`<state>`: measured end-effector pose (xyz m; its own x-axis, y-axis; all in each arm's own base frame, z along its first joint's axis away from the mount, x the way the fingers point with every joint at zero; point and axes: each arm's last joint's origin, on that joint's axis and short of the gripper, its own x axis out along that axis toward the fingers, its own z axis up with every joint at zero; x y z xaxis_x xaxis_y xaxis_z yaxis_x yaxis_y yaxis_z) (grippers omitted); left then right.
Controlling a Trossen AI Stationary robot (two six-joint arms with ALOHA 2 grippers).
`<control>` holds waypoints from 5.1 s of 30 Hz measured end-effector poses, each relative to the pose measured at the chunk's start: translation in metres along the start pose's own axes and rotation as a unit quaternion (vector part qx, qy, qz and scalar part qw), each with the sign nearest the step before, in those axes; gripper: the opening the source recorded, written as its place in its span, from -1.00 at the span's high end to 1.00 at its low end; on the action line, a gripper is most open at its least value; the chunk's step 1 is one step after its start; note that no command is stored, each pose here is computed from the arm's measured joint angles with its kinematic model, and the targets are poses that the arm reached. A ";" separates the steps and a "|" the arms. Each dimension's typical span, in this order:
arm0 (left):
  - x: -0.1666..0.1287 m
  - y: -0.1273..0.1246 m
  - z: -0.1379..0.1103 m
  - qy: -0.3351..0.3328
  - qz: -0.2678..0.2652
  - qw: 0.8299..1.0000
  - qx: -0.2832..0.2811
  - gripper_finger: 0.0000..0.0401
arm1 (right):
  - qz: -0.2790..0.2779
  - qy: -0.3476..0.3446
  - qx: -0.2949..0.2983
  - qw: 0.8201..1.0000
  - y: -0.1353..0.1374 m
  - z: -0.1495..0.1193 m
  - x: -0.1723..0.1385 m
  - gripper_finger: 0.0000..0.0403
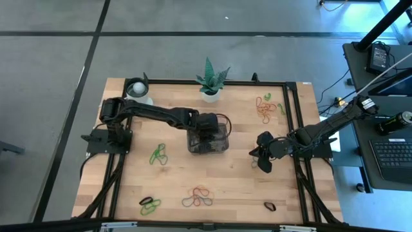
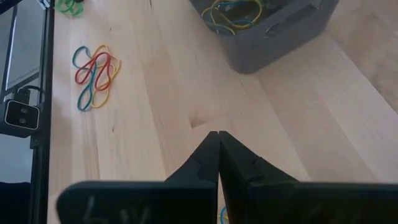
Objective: Pick and place rubber bands into bin
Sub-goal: Put the green rubber band into the black bin
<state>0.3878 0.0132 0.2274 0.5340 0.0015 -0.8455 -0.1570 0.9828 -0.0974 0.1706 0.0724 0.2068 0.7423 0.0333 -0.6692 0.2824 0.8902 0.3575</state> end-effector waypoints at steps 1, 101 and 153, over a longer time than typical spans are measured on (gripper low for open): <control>-0.005 0.000 0.000 -0.002 0.000 1.000 -0.012 0.65 | 0.000 0.000 0.000 1.000 0.000 0.000 0.000 0.96; -0.011 -0.215 -0.182 0.288 0.171 0.905 -0.261 0.99 | 0.006 -0.006 -0.009 1.000 0.001 0.001 0.000 0.96; -0.006 0.005 -0.013 0.062 0.062 0.996 0.026 0.99 | -0.029 -0.044 0.056 0.997 -0.001 0.003 0.000 0.96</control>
<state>0.3728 0.0158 0.2252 0.4065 0.1046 -0.9076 -0.1711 0.9846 0.0368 0.1721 0.0700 0.2086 0.7719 -0.0619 -0.6327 0.3896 0.8325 0.3939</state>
